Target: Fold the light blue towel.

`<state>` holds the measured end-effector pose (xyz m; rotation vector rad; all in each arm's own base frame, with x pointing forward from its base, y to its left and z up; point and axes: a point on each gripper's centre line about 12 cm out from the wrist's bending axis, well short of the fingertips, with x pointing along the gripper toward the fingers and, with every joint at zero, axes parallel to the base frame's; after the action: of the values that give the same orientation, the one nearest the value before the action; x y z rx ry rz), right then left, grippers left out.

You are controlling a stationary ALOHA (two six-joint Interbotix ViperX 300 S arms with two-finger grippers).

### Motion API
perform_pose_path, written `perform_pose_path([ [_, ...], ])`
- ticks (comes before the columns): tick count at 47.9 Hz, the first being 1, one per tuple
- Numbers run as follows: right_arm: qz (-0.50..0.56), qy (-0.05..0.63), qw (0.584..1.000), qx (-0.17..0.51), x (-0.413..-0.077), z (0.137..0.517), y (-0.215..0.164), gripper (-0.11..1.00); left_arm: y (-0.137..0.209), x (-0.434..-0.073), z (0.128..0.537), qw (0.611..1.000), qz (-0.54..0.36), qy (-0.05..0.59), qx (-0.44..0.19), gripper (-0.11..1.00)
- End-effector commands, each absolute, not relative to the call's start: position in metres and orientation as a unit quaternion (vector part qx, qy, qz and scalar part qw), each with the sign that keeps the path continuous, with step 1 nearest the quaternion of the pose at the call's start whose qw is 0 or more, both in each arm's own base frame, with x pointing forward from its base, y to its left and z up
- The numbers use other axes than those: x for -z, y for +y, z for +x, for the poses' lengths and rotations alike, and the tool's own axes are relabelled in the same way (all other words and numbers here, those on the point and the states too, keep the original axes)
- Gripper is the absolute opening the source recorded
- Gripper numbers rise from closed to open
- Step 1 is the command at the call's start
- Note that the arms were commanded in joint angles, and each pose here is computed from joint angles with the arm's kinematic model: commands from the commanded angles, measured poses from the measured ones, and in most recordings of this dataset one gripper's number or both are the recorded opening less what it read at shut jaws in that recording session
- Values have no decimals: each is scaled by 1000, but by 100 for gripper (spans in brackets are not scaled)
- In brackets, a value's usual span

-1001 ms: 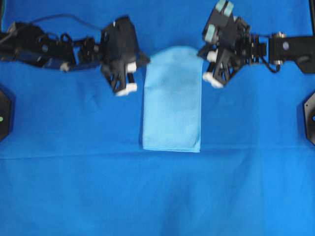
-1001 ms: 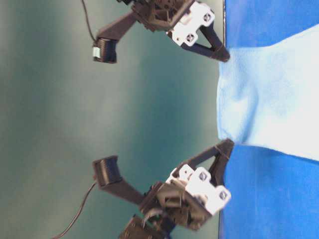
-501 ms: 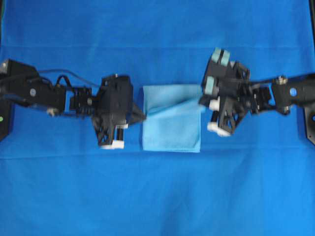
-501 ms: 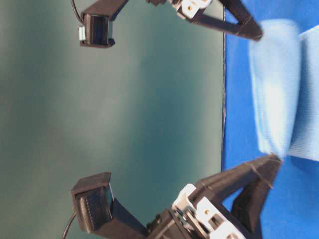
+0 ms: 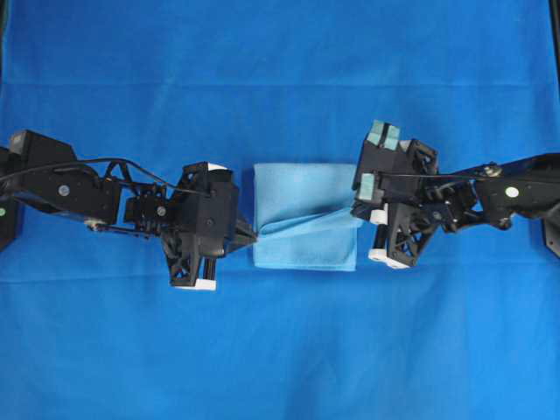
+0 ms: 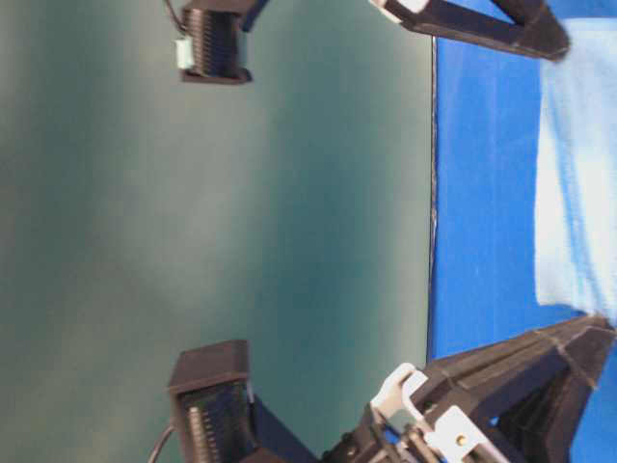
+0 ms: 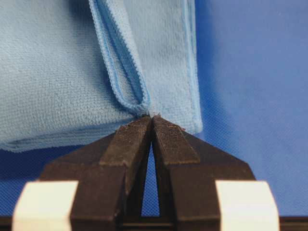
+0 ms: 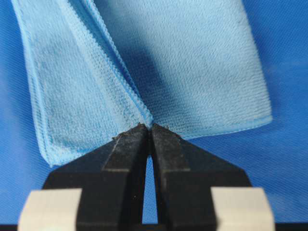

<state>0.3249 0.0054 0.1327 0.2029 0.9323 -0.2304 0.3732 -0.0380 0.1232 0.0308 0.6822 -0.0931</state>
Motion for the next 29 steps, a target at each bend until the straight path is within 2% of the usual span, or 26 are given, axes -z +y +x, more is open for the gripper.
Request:
perform_pose_path([
  [1, 102, 435, 889, 103, -137, 332, 7, 3, -40, -129, 378, 946, 14, 320, 47, 3],
  [8, 110, 422, 896, 82, -134, 337, 12, 3, -40, -124, 379, 948, 14, 316, 47, 8],
  [11, 112, 420, 897, 76, -132, 340, 14, 4, -40, -123, 380, 949, 15, 311, 47, 16],
  [14, 112, 423, 896, 76, -129, 342, 14, 4, -40, -123, 383, 951, 14, 306, 47, 29],
  [16, 112, 422, 896, 76, -130, 344, 14, 11, -40, -124, 383, 952, 15, 303, 47, 40],
  [22, 111, 418, 898, 73, -132, 349, 16, 49, -40, -124, 383, 952, 19, 302, 48, 70],
  [25, 112, 416, 899, 73, -133, 349, 16, 63, -40, -124, 382, 951, 19, 304, 48, 72],
  [27, 112, 415, 900, 73, -134, 349, 16, 65, -40, -125, 382, 951, 19, 304, 48, 69],
  [29, 112, 412, 901, 72, -137, 350, 16, 62, -40, -125, 381, 951, 19, 304, 48, 66],
])
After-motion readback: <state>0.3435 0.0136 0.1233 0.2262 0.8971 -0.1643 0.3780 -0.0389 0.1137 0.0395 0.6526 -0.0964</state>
